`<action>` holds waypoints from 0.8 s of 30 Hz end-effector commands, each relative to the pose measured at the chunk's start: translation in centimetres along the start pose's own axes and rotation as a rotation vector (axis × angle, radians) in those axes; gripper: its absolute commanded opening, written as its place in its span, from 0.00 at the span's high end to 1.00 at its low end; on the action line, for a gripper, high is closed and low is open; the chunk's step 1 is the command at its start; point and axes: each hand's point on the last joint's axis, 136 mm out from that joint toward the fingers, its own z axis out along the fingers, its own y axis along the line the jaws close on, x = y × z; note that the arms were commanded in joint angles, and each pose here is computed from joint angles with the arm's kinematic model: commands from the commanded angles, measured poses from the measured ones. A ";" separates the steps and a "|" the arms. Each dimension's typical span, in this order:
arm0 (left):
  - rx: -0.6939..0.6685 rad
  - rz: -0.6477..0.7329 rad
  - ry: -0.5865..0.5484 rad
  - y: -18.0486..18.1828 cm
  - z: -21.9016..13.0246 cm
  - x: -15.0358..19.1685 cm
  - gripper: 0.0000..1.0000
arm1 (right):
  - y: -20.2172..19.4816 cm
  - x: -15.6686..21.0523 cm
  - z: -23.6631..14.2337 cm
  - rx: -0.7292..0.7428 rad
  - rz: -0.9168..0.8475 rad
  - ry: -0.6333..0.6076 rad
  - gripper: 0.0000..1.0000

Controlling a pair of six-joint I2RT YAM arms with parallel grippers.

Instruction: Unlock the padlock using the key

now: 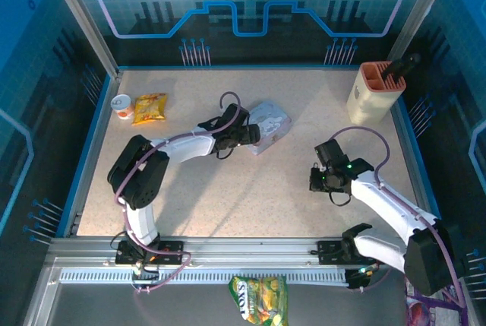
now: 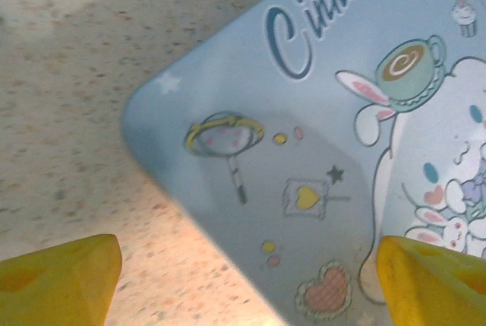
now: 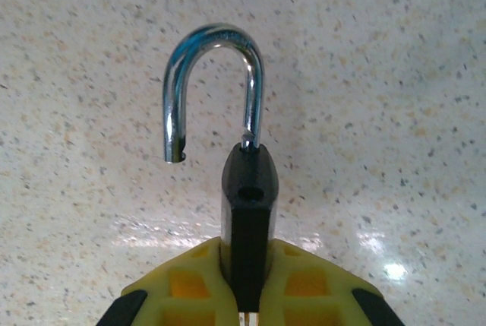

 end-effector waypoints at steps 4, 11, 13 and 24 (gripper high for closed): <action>-0.055 0.115 -0.121 3.4 -7.0 -0.7 0.07 | -0.3 1.1 0.4 0.038 -0.010 0.073 1.00; -0.062 0.109 -0.277 7.1 -12.1 0.4 0.04 | -0.2 2.0 1.7 0.072 -0.018 0.126 1.00; -0.077 0.099 -0.320 8.4 -13.3 0.8 0.04 | -0.1 2.3 1.9 0.083 -0.027 0.140 1.00; -0.193 0.050 -0.502 14.0 -17.4 1.8 0.01 | -0.2 3.3 3.1 0.140 -0.057 0.203 0.95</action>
